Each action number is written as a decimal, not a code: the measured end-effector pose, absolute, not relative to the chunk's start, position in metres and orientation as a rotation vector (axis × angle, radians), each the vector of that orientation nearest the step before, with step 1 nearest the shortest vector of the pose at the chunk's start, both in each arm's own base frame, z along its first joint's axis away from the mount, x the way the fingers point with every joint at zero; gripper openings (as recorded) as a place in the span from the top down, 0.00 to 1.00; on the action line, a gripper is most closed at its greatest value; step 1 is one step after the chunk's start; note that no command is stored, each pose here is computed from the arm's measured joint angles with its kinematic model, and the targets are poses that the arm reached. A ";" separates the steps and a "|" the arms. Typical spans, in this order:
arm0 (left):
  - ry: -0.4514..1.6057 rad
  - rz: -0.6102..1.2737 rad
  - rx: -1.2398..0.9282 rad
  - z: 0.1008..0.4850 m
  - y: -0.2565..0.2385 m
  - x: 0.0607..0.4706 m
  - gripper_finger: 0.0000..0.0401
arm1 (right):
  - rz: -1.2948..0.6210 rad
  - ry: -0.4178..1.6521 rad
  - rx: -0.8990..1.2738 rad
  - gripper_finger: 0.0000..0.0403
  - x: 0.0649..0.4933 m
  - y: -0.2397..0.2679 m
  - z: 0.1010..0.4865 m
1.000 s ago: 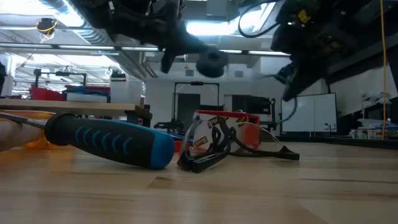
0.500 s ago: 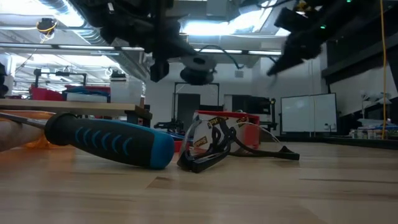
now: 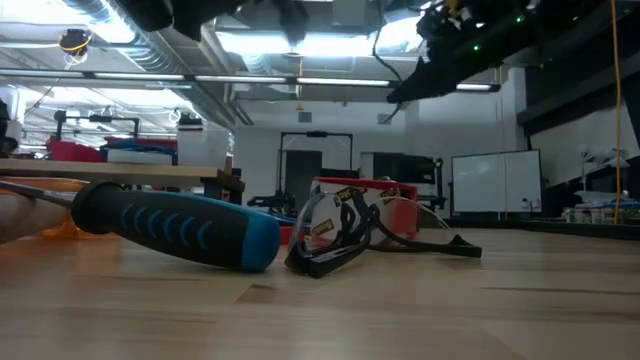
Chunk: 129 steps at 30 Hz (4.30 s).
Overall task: Coil cords
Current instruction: Uncoil the green wire from the spool
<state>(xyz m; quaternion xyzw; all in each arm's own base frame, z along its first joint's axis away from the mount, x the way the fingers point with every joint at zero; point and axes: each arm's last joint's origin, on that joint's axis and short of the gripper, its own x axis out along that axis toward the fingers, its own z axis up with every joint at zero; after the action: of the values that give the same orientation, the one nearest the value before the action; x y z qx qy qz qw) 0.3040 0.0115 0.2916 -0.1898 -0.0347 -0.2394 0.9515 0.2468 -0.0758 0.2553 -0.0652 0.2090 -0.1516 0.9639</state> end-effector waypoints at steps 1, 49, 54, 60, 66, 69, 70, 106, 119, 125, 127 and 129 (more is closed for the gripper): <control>-0.115 -0.494 -0.347 0.295 0.010 0.303 1.00 | -0.287 0.432 -0.123 0.99 0.249 -0.076 0.252; 0.476 -0.190 -0.552 0.247 0.010 0.289 1.00 | 0.169 0.991 0.138 0.99 0.229 -0.057 0.191; 0.530 -0.319 -0.682 0.247 0.006 0.287 1.00 | 0.056 0.763 0.011 0.99 0.248 -0.066 0.206; 0.549 -0.475 -0.712 0.251 -0.005 0.287 1.00 | -0.225 0.538 -0.075 0.99 0.262 -0.077 0.226; 0.329 -0.671 -0.538 0.272 -0.019 0.291 1.00 | -0.428 0.443 -0.103 0.99 0.265 -0.084 0.235; 0.156 -0.778 -0.391 0.286 -0.026 0.291 1.00 | -0.479 0.444 -0.105 0.99 0.264 -0.085 0.236; 0.097 -0.810 -0.339 0.291 -0.029 0.290 1.00 | -0.489 0.441 -0.095 0.99 0.264 -0.086 0.236; -0.382 -0.317 0.402 0.317 -0.027 0.290 1.00 | -0.115 0.850 0.289 0.99 0.275 -0.075 0.158; 0.164 0.127 0.022 0.276 0.042 0.289 1.00 | -0.084 1.040 0.251 0.99 0.249 -0.068 0.164; 0.368 0.182 -0.272 0.255 0.063 0.279 1.00 | -0.111 1.053 0.211 0.99 0.245 -0.068 0.168; 0.426 0.142 -0.416 0.250 0.067 0.275 1.00 | -0.147 1.056 0.182 0.99 0.245 -0.069 0.168; 0.476 0.084 -0.552 0.246 0.067 0.272 1.00 | -0.204 1.047 0.144 0.99 0.246 -0.072 0.169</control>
<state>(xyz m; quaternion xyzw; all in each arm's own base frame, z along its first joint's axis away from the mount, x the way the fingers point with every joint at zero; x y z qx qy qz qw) 0.2722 0.0673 0.2463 -0.2697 0.2328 0.0413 0.9335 0.2457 -0.0716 0.1689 0.0684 0.4984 -0.0973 0.8587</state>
